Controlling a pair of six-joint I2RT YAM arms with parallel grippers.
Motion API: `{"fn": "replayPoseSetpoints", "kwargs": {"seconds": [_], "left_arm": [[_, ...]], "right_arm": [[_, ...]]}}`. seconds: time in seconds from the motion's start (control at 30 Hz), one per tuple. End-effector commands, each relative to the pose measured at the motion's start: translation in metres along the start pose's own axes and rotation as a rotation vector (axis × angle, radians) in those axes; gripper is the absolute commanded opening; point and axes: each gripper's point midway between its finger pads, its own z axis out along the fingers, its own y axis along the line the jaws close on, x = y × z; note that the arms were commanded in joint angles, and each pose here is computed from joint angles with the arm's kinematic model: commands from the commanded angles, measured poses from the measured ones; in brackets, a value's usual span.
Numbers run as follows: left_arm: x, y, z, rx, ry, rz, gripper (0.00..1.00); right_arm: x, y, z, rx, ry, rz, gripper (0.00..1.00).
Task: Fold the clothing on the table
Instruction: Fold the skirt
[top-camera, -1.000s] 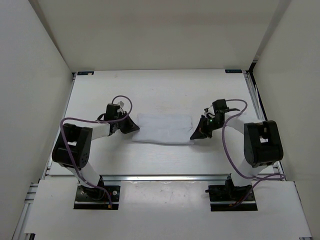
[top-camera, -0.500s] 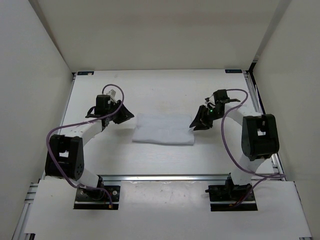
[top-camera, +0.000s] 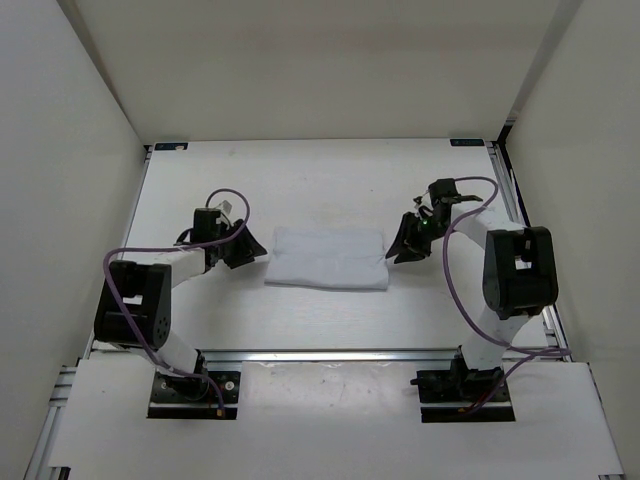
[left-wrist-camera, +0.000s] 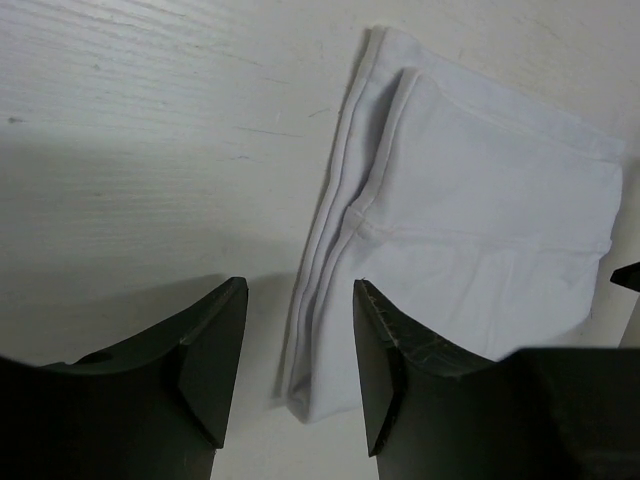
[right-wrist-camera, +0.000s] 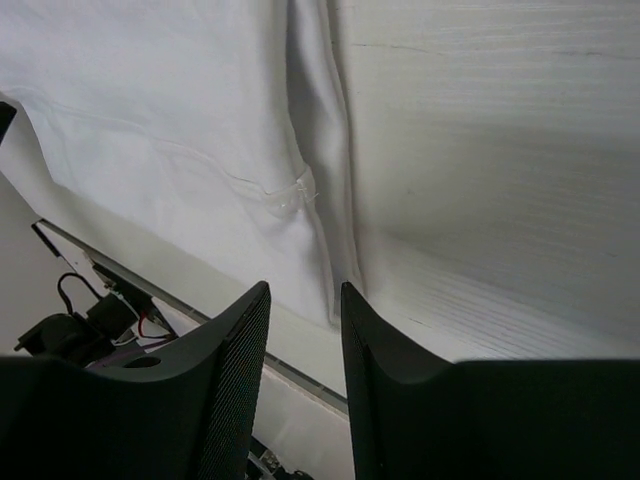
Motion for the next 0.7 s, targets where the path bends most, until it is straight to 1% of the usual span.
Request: {"fn": "replayPoseSetpoints", "kwargs": {"seconds": [0.0, 0.13, 0.2, 0.33, 0.37, 0.4, 0.47, 0.57, 0.6, 0.67], "left_arm": [[-0.006, -0.013, 0.006, 0.08, -0.031, 0.034, 0.57], [-0.003, -0.019, 0.015, 0.134, -0.007, 0.025, 0.56], [0.004, -0.019, 0.022, 0.143, 0.029, 0.015, 0.56], [0.013, -0.022, 0.034, 0.146, 0.07, 0.037, 0.56], [0.012, -0.028, 0.036, 0.159, 0.074, 0.048, 0.55], [0.021, -0.027, 0.039, 0.154, 0.096, 0.05, 0.54], [0.023, -0.031, 0.042, 0.156, 0.111, 0.061, 0.53], [0.022, -0.03, 0.047, 0.136, 0.103, 0.085, 0.51], [0.022, -0.031, 0.047, 0.133, 0.105, 0.08, 0.49], [0.019, -0.031, 0.049, 0.129, 0.105, 0.083, 0.36]], "right_arm": [[-0.006, 0.0, -0.013, 0.008, -0.025, -0.016, 0.4], [-0.009, -0.004, -0.016, 0.028, -0.029, -0.007, 0.4], [-0.009, -0.006, -0.018, 0.024, -0.028, 0.0, 0.4], [-0.008, -0.012, -0.02, 0.039, -0.031, 0.014, 0.4], [-0.006, -0.015, -0.019, 0.036, -0.02, 0.038, 0.39], [-0.006, -0.014, -0.018, 0.03, -0.025, 0.023, 0.4], [-0.009, -0.014, -0.022, 0.026, -0.04, 0.024, 0.39], [-0.007, -0.012, -0.022, 0.024, -0.034, 0.018, 0.38], [-0.008, -0.013, -0.023, 0.02, -0.036, 0.032, 0.38], [-0.009, -0.012, -0.024, 0.01, -0.041, 0.032, 0.36]]}}
